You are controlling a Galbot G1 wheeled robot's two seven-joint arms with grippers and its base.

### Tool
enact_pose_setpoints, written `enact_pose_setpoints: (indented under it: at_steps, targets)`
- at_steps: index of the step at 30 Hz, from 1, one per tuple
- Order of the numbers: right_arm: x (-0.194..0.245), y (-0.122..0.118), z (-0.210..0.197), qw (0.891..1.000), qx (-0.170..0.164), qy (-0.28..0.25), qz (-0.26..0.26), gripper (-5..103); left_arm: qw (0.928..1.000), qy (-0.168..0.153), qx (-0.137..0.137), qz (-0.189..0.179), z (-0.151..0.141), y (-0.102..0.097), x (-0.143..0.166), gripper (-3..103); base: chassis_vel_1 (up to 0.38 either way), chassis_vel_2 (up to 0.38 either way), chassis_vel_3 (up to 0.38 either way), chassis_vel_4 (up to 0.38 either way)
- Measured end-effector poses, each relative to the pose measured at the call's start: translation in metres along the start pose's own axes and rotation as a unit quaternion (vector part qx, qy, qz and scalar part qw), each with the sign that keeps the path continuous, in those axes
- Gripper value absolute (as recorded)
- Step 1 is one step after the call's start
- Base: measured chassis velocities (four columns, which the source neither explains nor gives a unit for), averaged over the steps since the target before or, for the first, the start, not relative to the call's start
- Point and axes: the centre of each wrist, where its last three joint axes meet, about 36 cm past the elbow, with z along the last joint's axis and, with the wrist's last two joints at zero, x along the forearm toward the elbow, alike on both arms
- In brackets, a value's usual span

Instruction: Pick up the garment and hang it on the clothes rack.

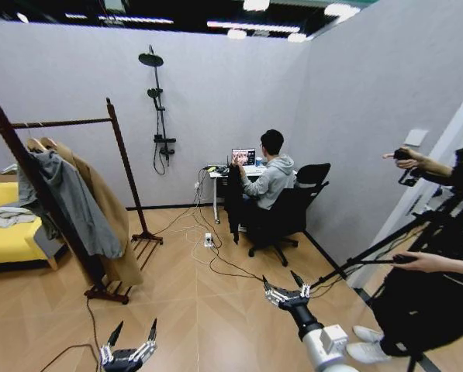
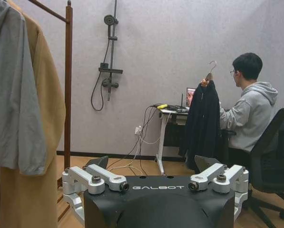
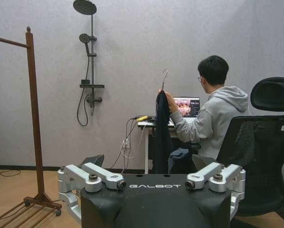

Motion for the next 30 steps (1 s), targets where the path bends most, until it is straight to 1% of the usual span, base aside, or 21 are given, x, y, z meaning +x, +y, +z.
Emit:
enact_pose_setpoints:
  at_steps: [6,12,30]
  targets:
    - [0.004,0.000,0.002,1.000,0.003,0.002,0.002,100,1.0000,0.000,0.000,0.000,0.000,0.000,0.000,100,-0.260,0.268,0.262,-0.249]
    - [0.007,0.002,0.001,1.000,0.004,0.002,0.002,100,1.0000,0.000,0.000,0.000,0.000,0.000,0.000,100,-0.321,0.327,0.315,-0.328]
    - [0.011,0.002,-0.001,1.000,0.006,-0.006,-0.001,100,1.0000,0.000,0.000,0.000,0.000,0.000,0.000,100,-0.371,0.352,0.354,-0.358]
